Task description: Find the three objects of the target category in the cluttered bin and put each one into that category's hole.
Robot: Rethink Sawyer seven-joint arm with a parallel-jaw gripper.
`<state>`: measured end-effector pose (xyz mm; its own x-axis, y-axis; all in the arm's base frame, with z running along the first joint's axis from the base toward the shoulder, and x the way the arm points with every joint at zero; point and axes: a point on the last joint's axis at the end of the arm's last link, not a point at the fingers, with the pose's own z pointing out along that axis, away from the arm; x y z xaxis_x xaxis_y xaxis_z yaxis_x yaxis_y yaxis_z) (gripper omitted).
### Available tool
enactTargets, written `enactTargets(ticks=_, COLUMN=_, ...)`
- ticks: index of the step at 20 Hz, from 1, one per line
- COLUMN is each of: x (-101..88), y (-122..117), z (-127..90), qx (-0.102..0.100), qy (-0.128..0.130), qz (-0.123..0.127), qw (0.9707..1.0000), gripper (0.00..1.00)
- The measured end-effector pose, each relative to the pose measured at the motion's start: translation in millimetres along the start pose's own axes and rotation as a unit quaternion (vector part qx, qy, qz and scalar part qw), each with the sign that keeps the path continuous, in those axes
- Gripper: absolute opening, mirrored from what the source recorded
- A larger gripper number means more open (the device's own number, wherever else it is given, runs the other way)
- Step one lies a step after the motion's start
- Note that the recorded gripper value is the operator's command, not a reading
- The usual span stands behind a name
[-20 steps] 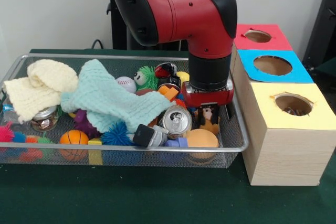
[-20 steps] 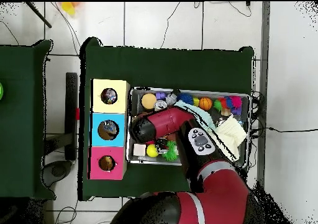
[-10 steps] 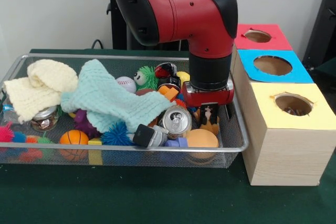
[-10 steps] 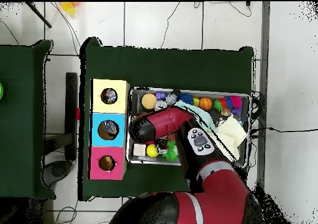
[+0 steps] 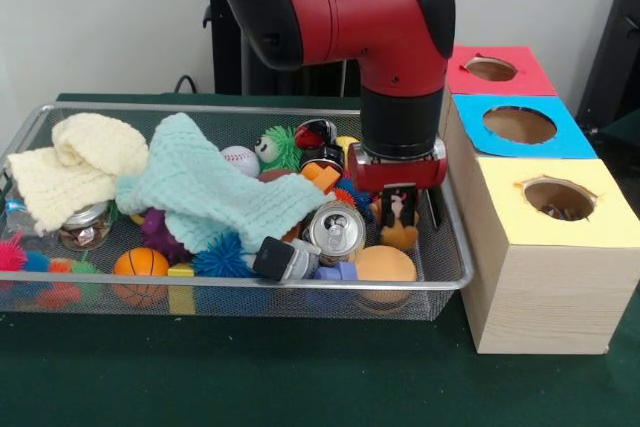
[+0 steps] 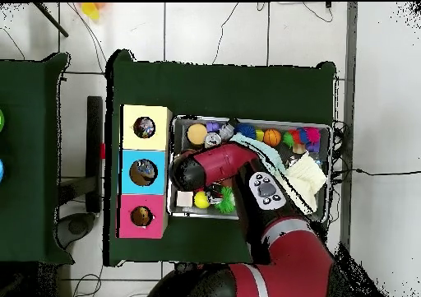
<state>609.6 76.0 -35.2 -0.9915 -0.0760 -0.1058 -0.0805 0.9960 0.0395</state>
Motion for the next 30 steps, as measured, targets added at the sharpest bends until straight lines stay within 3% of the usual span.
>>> enactTargets(ticks=6, x=-5.7, y=-13.1, z=-32.3, qx=0.001, qy=-0.009, qz=0.023, qw=0.9997, gripper=0.00)
enactTargets(ticks=16, x=-5.3, y=-31.6, z=-66.2, qx=0.003, qy=-0.016, qz=0.050, qw=0.9986, gripper=0.00)
enactTargets(ticks=23, x=1.7, y=-24.0, z=-101.3, qx=0.004, qy=-0.019, qz=0.057, qw=0.9982, gripper=0.00)
enactTargets(ticks=24, x=3.3, y=-19.7, z=-117.6, qx=0.005, qy=-0.018, qz=0.061, qw=0.9979, gripper=0.00)
enactTargets(ticks=30, x=4.9, y=-8.3, z=-154.0, qx=0.009, qy=-0.014, qz=0.071, qw=0.9974, gripper=0.00)
